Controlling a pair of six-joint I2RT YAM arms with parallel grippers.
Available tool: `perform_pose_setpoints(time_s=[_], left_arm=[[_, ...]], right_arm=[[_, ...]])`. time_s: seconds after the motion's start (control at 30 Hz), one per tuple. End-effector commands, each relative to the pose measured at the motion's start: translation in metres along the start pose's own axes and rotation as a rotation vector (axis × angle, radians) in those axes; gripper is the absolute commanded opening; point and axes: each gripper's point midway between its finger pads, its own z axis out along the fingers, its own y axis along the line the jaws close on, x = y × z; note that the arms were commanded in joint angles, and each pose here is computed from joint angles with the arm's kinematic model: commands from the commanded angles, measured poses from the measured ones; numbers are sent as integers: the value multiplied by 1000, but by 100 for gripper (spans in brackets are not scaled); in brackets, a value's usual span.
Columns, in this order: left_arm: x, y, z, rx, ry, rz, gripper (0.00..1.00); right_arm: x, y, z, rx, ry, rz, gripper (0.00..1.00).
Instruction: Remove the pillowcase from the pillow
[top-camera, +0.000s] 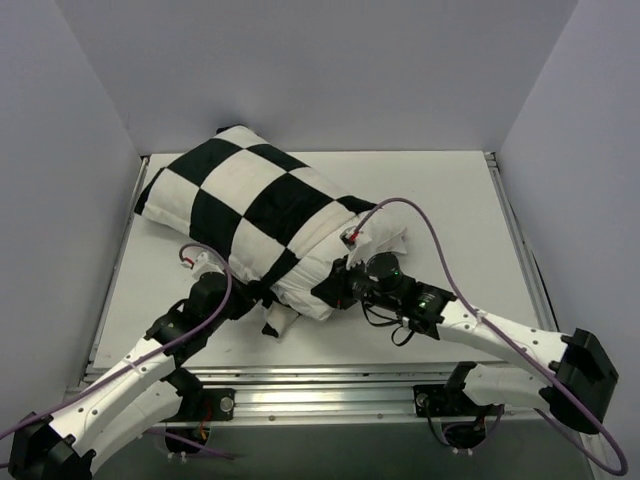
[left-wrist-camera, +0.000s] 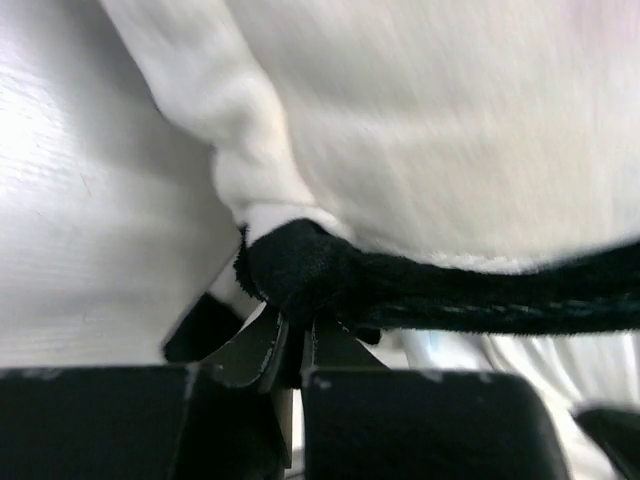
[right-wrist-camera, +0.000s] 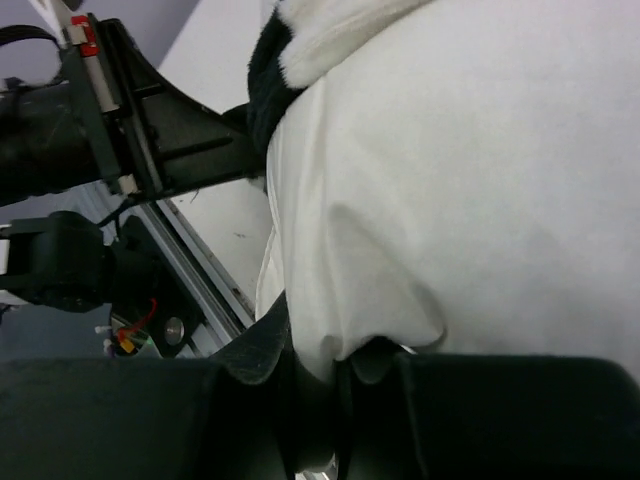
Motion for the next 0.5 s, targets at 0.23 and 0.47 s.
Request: perform_pose_setpoints(time_s=[0.23, 0.47], left_arm=[[-57, 81, 13, -358, -392, -171, 2], [-55, 62, 19, -298, -335, -122, 6]], right_arm=[[-81, 68, -135, -228, -343, -95, 0], [-62, 81, -118, -301, -201, -172, 0]])
